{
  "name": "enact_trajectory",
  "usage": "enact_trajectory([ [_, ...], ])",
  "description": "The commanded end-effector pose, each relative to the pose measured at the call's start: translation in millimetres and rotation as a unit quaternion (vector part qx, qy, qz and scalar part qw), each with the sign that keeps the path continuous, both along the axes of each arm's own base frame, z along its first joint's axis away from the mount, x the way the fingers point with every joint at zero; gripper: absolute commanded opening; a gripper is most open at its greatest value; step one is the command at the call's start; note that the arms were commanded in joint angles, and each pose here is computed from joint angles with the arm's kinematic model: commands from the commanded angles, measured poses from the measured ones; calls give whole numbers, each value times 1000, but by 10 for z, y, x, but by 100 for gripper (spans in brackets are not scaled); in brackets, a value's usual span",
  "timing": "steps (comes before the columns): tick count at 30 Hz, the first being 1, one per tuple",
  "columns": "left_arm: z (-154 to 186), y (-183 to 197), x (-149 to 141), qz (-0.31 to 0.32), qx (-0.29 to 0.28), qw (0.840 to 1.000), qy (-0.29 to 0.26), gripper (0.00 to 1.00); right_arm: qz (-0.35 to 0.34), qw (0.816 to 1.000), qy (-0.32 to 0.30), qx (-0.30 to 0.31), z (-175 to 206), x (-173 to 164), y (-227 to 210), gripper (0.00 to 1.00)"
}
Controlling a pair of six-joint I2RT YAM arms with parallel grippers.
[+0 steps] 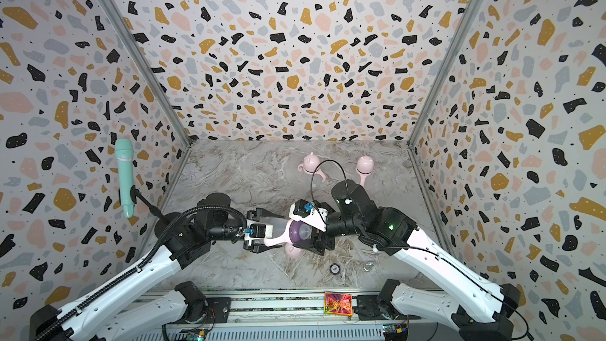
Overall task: Assemble the baby bottles
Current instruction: Screw the nipple onto the baby bottle.
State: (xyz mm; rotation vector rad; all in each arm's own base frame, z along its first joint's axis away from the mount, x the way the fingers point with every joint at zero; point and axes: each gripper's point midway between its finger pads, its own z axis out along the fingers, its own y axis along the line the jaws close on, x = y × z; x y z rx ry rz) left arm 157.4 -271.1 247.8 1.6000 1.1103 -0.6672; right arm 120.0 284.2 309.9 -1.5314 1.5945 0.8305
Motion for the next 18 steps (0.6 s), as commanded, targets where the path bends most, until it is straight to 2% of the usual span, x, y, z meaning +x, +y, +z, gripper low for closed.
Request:
enact_trajectory([
  [1,304,-30,-32,-17,-34,999,-37,13,-4,1000,7,1,-11,-18,-12,69],
  [8,337,-16,37,6,-37,998,-48,13,15,999,47,13,-95,-81,93,38],
  [14,430,140,427,136,-49,985,-95,12,43,986,148,62,-5,-80,244,14],
  [16,475,255,588,194,-57,972,-123,11,43,976,193,89,93,17,237,5],
  [18,485,371,720,243,-56,957,-145,11,38,967,226,108,170,103,240,2],
])
